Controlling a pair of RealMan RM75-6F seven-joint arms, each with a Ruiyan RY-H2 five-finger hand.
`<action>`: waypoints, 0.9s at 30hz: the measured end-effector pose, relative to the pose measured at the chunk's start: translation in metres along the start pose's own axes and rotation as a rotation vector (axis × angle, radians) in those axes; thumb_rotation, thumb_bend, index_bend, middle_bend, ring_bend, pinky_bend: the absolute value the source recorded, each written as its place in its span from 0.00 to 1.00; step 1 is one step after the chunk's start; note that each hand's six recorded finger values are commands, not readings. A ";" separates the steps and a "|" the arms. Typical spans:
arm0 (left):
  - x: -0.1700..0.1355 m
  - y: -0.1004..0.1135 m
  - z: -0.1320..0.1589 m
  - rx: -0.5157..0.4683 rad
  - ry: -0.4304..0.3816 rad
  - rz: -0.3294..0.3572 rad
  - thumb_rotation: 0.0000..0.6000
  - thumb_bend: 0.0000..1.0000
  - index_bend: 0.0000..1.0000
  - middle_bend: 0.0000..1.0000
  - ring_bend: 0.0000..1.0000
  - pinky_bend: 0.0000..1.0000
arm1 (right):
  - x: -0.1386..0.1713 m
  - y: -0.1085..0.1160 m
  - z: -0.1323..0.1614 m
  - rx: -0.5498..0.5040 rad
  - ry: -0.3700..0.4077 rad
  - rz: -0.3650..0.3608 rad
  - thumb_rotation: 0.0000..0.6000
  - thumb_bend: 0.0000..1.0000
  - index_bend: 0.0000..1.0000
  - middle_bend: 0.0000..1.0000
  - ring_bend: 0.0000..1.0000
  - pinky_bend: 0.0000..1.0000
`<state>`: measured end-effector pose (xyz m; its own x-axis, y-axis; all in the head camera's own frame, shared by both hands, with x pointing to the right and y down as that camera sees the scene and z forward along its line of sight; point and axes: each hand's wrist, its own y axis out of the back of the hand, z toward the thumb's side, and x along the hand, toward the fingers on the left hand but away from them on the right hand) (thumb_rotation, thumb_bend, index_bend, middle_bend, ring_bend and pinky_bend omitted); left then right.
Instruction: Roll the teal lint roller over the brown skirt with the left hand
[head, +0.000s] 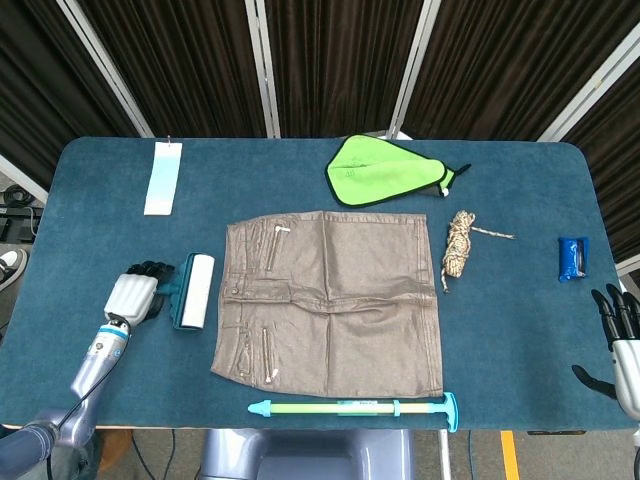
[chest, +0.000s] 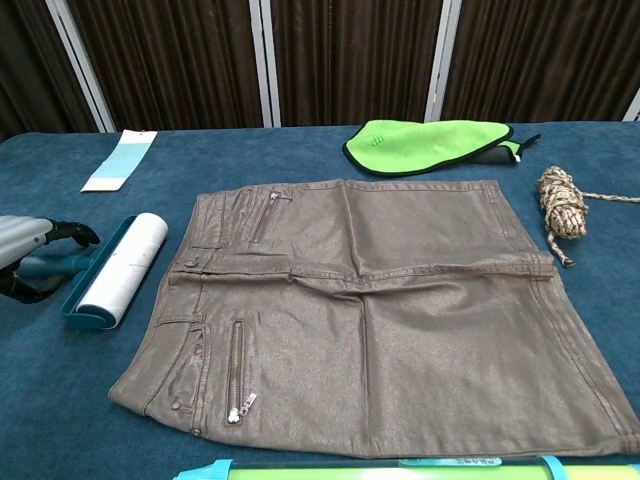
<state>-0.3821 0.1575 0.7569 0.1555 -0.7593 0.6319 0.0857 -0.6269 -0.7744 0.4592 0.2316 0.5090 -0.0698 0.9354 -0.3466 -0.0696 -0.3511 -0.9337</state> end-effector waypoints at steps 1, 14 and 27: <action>0.000 0.000 0.000 0.000 -0.001 0.001 1.00 0.64 0.25 0.25 0.19 0.23 | 0.000 0.000 0.000 0.000 0.000 0.001 1.00 0.00 0.00 0.00 0.00 0.00; 0.000 0.011 0.004 -0.011 -0.027 0.055 1.00 0.86 0.61 0.51 0.36 0.40 | -0.001 -0.001 0.000 -0.001 -0.003 0.007 1.00 0.00 0.00 0.00 0.00 0.00; -0.003 0.042 0.028 0.088 -0.147 0.098 1.00 1.00 0.68 0.55 0.38 0.42 | -0.003 -0.002 -0.002 -0.008 -0.013 0.012 1.00 0.00 0.00 0.00 0.00 0.00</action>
<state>-0.3519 0.1385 0.7214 0.3088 -0.7780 0.5471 0.1483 -0.5288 -0.8357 0.4615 0.2297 0.5112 -0.0835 0.9305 -0.3565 -0.0604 -0.3618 -0.9303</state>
